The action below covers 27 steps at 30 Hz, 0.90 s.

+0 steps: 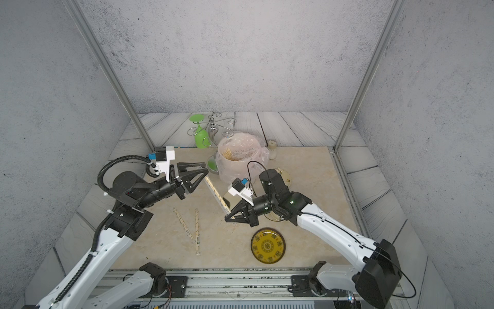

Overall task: Remove the packaging of disposable chopsticks
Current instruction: Remove the packet bag from the disposable chopsticks.

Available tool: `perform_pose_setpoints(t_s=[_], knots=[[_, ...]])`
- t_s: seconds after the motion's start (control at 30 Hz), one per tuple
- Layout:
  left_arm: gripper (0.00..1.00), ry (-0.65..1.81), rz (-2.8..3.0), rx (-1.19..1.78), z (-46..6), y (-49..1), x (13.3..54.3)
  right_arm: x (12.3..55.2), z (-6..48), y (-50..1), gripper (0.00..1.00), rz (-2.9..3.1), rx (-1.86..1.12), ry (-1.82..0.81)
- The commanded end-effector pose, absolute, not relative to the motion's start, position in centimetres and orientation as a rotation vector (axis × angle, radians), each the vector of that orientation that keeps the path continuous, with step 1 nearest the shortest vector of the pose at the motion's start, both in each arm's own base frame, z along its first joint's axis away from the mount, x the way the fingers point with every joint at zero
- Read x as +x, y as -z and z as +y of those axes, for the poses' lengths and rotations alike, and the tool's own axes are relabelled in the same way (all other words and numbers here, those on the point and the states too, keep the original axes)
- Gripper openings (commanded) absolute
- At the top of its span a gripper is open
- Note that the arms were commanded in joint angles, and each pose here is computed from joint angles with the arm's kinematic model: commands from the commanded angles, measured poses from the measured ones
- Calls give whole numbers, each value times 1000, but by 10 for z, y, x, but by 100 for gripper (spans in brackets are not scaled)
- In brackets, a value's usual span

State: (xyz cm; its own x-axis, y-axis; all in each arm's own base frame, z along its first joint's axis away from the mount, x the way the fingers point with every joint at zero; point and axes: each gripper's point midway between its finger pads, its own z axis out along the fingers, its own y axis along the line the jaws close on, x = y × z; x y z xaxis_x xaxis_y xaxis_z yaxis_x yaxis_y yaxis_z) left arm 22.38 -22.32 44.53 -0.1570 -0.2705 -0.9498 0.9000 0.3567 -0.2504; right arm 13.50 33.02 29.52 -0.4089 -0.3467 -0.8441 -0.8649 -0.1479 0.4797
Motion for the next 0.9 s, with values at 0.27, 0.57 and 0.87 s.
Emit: perform_pose_setpoints(t_s=[0.27, 0.57, 0.87], knots=[[18, 1130, 1276, 658, -219, -458, 218, 132, 332, -297, 0, 1685, -1392, -1609], [0, 1122, 1285, 637, -217, -458, 222, 132, 332, -301, 0, 1675, -1389, -1614], [0, 1042, 1378, 508, -209, -446, 249, 132, 340, -319, 0, 1720, -1295, -1657]])
